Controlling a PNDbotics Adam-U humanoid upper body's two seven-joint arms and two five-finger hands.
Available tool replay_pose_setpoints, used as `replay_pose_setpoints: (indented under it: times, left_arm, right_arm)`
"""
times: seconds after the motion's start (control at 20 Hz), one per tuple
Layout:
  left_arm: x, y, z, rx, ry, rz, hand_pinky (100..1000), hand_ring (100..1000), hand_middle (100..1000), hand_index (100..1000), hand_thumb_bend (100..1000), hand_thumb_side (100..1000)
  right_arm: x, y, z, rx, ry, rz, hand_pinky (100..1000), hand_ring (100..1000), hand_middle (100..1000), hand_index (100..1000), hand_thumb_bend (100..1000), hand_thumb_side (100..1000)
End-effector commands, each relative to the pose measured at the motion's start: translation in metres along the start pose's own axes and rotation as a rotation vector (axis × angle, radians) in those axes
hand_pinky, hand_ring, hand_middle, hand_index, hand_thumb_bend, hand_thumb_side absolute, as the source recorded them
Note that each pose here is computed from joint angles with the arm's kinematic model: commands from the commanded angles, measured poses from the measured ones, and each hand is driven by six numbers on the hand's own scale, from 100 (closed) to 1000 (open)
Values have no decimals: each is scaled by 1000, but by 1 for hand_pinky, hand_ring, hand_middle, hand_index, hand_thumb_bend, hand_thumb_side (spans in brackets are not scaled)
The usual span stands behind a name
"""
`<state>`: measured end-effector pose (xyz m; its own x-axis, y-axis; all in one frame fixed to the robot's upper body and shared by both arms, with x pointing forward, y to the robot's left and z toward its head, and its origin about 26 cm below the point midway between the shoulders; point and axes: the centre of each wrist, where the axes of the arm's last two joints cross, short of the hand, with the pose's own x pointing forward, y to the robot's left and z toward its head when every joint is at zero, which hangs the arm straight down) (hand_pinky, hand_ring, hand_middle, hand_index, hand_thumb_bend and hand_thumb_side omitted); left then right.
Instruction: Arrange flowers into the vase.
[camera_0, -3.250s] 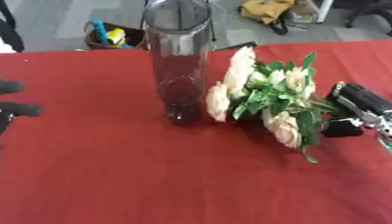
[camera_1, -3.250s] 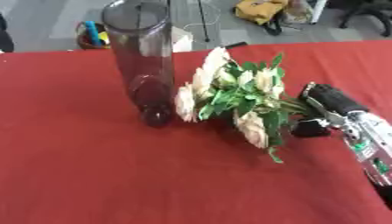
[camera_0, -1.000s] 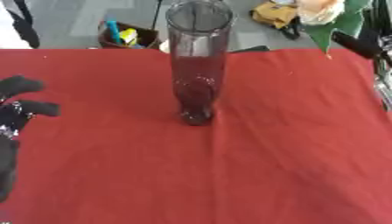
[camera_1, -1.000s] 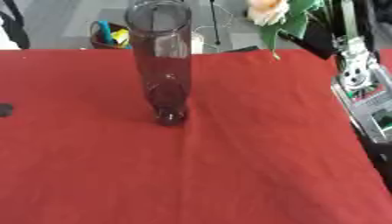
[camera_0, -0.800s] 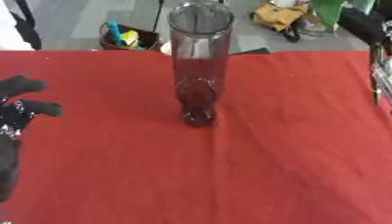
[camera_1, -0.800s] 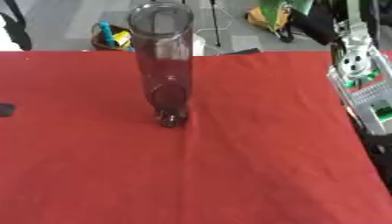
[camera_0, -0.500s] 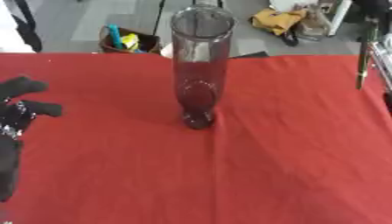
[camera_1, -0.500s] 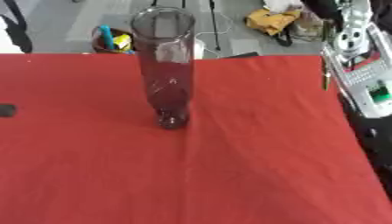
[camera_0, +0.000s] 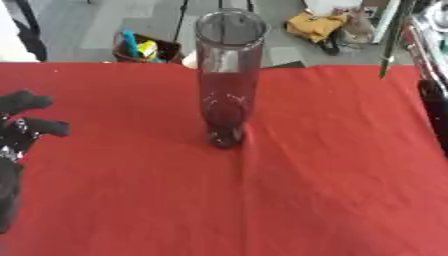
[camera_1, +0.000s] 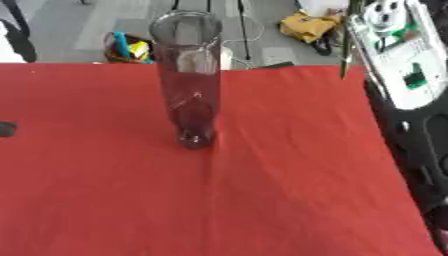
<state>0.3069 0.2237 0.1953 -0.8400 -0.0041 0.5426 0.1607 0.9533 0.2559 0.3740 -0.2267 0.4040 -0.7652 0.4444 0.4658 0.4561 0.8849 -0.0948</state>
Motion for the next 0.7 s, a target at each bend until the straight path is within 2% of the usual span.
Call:
replay_pose_setpoints:
  times: [0.05, 0.3, 0.5, 0.55, 0.6, 0.7]
  left_arm:
    - [5, 1, -3, -20, -19, -8, 722, 598, 730, 851, 109, 1000]
    - [5, 0, -2, -24, -16, -2, 722, 598, 731, 851, 109, 1000]
    - [5, 0, -2, -25, -16, 0, 722, 598, 731, 851, 109, 1000]
    - [5, 0, -2, -25, -16, 0, 722, 598, 731, 851, 109, 1000]
    - [5, 1, -2, -27, -13, -2, 722, 598, 731, 851, 108, 1000]
    - [5, 0, -1, -33, -11, 0, 722, 597, 731, 851, 108, 1000]
  right_arm:
    - [15, 2, -12, -42, -28, -57, 100, 100, 100, 100, 239, 495]
    - [26, 16, -19, -67, -35, -124, 100, 100, 100, 100, 225, 496]
    - [28, 23, -20, -73, -42, -141, 100, 100, 100, 100, 225, 496]
    - [28, 23, -21, -74, -43, -142, 100, 100, 100, 100, 852, 526]
    - [32, 24, -22, -79, -58, -155, 100, 100, 100, 100, 211, 498]
    - [41, 29, -27, -87, -77, -172, 100, 100, 100, 100, 207, 498]
